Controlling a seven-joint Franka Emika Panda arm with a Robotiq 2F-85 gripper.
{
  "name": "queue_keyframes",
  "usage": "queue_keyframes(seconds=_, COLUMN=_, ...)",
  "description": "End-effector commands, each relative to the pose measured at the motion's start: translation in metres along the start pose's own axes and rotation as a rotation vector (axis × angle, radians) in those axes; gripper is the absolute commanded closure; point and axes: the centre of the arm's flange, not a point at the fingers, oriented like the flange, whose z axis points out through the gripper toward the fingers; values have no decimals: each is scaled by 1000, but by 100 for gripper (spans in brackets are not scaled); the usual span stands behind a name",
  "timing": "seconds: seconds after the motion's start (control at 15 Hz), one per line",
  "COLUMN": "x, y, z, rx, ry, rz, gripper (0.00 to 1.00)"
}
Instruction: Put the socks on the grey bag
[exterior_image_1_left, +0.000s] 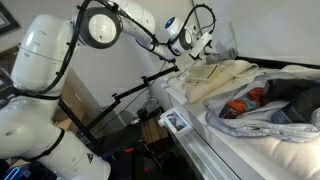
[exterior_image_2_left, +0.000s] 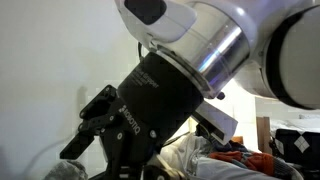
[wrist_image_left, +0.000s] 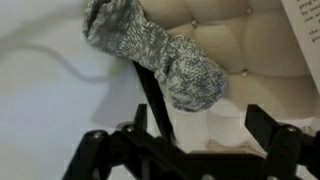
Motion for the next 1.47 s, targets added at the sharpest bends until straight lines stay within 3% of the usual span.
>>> queue_keyframes(seconds=0.0, x=0, y=0, z=0, rx=0, ry=0, rz=0, gripper=0)
queue_keyframes(seconds=0.47, x=-12, y=11, z=12, rx=-32, ry=-43, rz=10, gripper=0)
queue_keyframes(seconds=1.0, x=-24, y=5, z=48, rx=165, ry=106, rz=34, gripper=0)
queue_keyframes(seconds=1.4, x=-19, y=9, z=50, rx=151, ry=91, rz=7, gripper=0)
